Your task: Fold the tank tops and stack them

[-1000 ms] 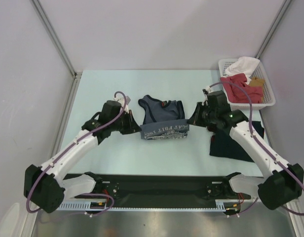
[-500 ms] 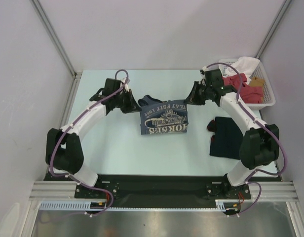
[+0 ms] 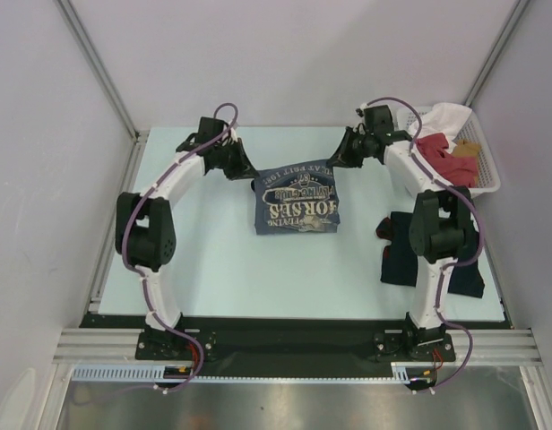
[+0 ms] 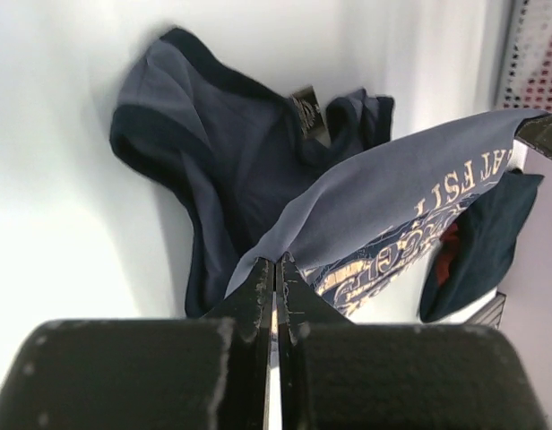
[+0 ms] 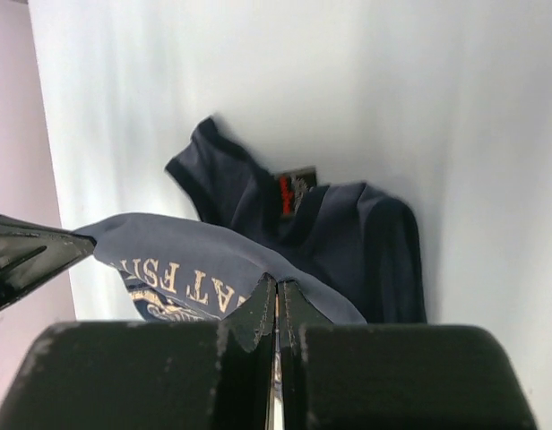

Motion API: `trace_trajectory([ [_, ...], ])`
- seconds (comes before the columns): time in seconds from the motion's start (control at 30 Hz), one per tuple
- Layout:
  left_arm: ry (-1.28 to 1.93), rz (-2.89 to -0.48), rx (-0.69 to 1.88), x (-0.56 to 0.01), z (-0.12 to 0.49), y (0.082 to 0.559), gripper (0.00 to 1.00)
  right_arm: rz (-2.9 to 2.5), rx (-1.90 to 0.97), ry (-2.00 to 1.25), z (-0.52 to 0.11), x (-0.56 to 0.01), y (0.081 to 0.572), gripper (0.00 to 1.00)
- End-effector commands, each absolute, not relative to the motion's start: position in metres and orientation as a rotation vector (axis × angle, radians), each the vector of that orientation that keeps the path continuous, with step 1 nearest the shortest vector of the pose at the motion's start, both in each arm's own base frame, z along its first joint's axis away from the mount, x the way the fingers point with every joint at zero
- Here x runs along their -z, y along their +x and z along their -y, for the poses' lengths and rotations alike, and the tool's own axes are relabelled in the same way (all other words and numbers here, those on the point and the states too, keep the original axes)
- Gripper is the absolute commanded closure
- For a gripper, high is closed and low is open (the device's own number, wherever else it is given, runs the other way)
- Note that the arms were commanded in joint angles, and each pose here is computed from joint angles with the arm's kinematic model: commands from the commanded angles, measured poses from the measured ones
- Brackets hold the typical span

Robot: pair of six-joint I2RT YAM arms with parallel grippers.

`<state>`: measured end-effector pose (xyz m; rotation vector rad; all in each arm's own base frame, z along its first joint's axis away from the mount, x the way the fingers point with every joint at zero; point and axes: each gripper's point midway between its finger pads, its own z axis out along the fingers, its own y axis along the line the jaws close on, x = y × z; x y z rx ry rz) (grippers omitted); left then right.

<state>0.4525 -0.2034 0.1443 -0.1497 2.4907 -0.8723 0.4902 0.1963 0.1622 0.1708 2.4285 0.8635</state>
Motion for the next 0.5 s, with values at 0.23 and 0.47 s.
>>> trace_trajectory([
  [0.23, -0.194, -2.475, 0.829, -0.128, 0.194, 0.511, 1.0, -2.372, -0.953, 0.195, -0.202, -0.151, 0.549, 1.0],
  [0.47, -0.208, -2.469, 0.858, -0.114, 0.195, 0.539, 0.98, -2.353, -0.987, 0.256, -0.197, -0.122, 0.576, 0.98],
])
